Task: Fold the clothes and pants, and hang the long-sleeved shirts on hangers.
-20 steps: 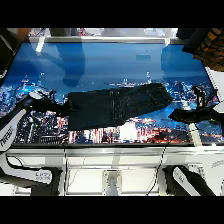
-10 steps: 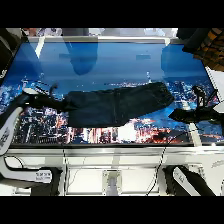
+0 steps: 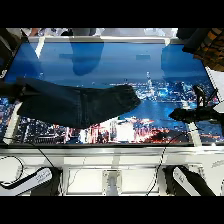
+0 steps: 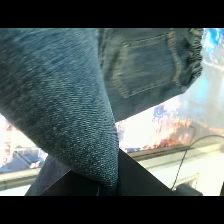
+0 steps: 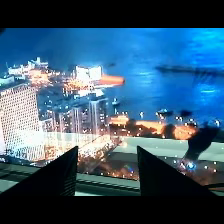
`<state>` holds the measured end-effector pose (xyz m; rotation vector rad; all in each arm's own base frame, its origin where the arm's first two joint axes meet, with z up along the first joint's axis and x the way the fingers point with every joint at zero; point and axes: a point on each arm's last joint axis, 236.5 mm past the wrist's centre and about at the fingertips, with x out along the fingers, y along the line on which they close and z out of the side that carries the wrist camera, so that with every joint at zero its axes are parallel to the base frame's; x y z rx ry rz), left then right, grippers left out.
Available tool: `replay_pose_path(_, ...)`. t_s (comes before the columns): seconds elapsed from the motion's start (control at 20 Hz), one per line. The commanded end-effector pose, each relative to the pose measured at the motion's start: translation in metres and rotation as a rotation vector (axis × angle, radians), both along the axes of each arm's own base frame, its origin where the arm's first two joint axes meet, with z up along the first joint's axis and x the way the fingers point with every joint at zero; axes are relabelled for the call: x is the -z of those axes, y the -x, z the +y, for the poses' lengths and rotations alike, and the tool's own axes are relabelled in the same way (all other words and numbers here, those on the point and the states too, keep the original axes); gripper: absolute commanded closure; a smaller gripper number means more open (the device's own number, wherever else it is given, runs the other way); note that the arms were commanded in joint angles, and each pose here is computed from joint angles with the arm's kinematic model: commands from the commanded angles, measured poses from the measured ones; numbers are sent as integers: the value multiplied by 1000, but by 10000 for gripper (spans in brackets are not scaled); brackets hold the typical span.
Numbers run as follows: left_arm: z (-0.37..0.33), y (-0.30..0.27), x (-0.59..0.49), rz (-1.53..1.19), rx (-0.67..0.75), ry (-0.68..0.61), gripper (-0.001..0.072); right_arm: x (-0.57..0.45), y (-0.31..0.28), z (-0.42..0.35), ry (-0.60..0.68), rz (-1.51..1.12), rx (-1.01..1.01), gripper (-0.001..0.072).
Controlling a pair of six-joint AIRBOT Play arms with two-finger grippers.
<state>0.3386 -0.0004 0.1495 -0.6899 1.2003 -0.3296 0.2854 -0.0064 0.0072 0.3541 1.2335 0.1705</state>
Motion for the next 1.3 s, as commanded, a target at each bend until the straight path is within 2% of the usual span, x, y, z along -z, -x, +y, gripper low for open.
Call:
replay_pose_path(0.0, -3, 1, -29, -9, -47, -7, 681, 0, -1, 0, 5, -7, -4, 302)
replay_pose_path(0.2, -49, -13, -18, 46, 24, 56, 680, -1, -6, -3, 19, -32, -6, 302)
replay_pose_path(0.5, -135, -66, 24, 67, 64, 102, 680, -2, -11, -6, 29, -52, 4, 302)
replay_pose_path(0.9, -236, -78, 70, 118, 177, 133, 681, -4, -18, -10, 44, -79, 16, 302)
replay_pose_path(1.25, -314, -97, 50, -61, 315, 133, 680, -4, -18, -10, 44, -80, 16, 302)
